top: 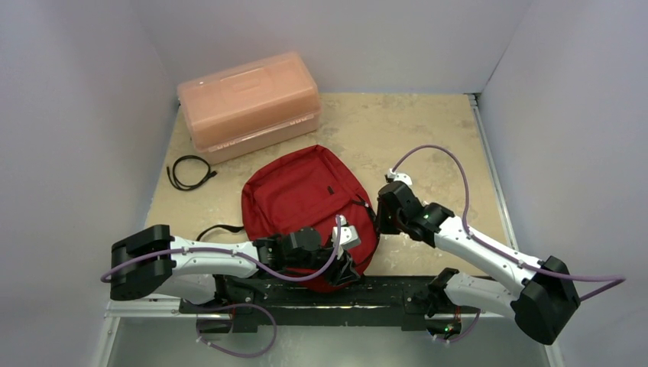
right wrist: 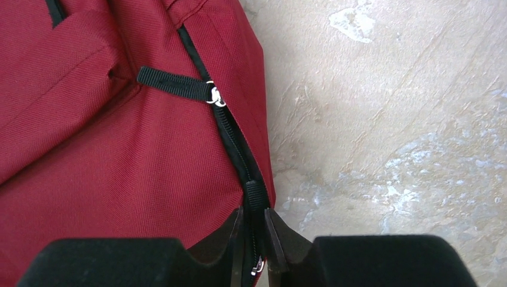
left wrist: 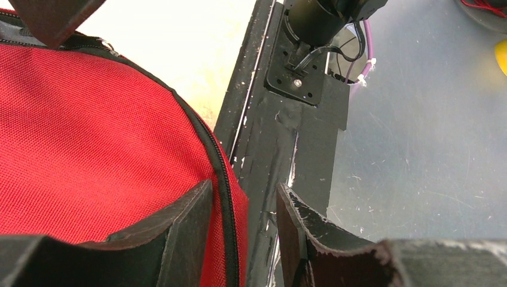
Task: Pack the student bag
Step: Zip the student bag at the center of the board.
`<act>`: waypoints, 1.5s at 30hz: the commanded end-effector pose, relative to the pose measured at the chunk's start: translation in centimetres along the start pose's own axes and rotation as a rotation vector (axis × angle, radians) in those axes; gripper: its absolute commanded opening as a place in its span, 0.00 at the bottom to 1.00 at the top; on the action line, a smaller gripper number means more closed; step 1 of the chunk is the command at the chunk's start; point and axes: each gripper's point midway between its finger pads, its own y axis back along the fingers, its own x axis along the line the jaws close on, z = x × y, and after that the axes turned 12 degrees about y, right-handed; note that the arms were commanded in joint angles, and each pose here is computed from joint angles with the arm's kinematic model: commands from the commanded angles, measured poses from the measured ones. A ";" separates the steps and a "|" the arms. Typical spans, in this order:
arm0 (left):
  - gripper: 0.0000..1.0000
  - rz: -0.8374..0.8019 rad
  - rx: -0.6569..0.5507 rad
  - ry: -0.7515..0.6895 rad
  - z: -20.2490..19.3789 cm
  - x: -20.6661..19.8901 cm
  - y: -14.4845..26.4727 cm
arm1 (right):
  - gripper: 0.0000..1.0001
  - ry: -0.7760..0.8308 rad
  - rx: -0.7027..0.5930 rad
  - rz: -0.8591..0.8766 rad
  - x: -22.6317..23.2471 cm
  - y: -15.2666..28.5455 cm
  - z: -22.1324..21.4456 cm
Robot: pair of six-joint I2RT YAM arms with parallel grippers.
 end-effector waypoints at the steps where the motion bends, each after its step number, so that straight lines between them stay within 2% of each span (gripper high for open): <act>1: 0.42 -0.074 -0.050 -0.002 1.8 -2.0 -0.4 | 0.23 -0.009 0.010 0.016 0.5 -0.3 -0.6; 8: 0.42 -0.075 -0.051 -0.002 1.9 -2.0 -0.4 | 0.23 -0.010 0.020 -0.013 0.2 -0.4 -1.1; 11: 0.42 -0.076 -0.050 -0.001 1.9 -2.0 -0.4 | 0.15 -0.017 0.009 -0.032 0.0 -0.4 -0.9; 14: 0.42 -0.073 -0.050 0.000 1.8 -2.0 -0.4 | 0.00 -0.033 -0.005 -0.063 -0.6 -0.3 -0.7; 19: 0.41 -0.070 -0.045 0.007 1.7 -2.0 -0.4 | 0.00 -0.088 -0.070 -0.141 -2.0 0.8 0.6; 22: 0.36 -0.071 -0.034 0.011 1.4 -1.9 -0.3 | 0.00 -0.136 -0.114 -0.198 -3.0 1.9 1.7; 26: 0.25 -0.082 -0.015 0.011 1.1 -2.1 -0.4 | 0.00 -0.171 -0.231 -0.013 0.1 2.5 4.3; 30: 0.13 -0.092 -0.002 0.007 0.9 -2.3 -0.4 | 0.00 -0.246 -0.411 0.156 2.6 4.2 7.9; 34: 0.00 -0.103 0.014 0.003 0.6 -2.5 -0.5 | 0.00 -0.311 -0.494 0.153 2.3 5.3 10.5; 41: 0.00 -0.134 0.046 -0.026 0.2 -3.6 -0.8 | 0.00 -0.351 -0.548 0.092 0.2 2.2 13.9; 45: 0.00 -0.147 0.077 -0.049 -0.4 -4.3 -1.0 | 0.00 -0.309 -0.584 0.068 -0.3 0.9 16.4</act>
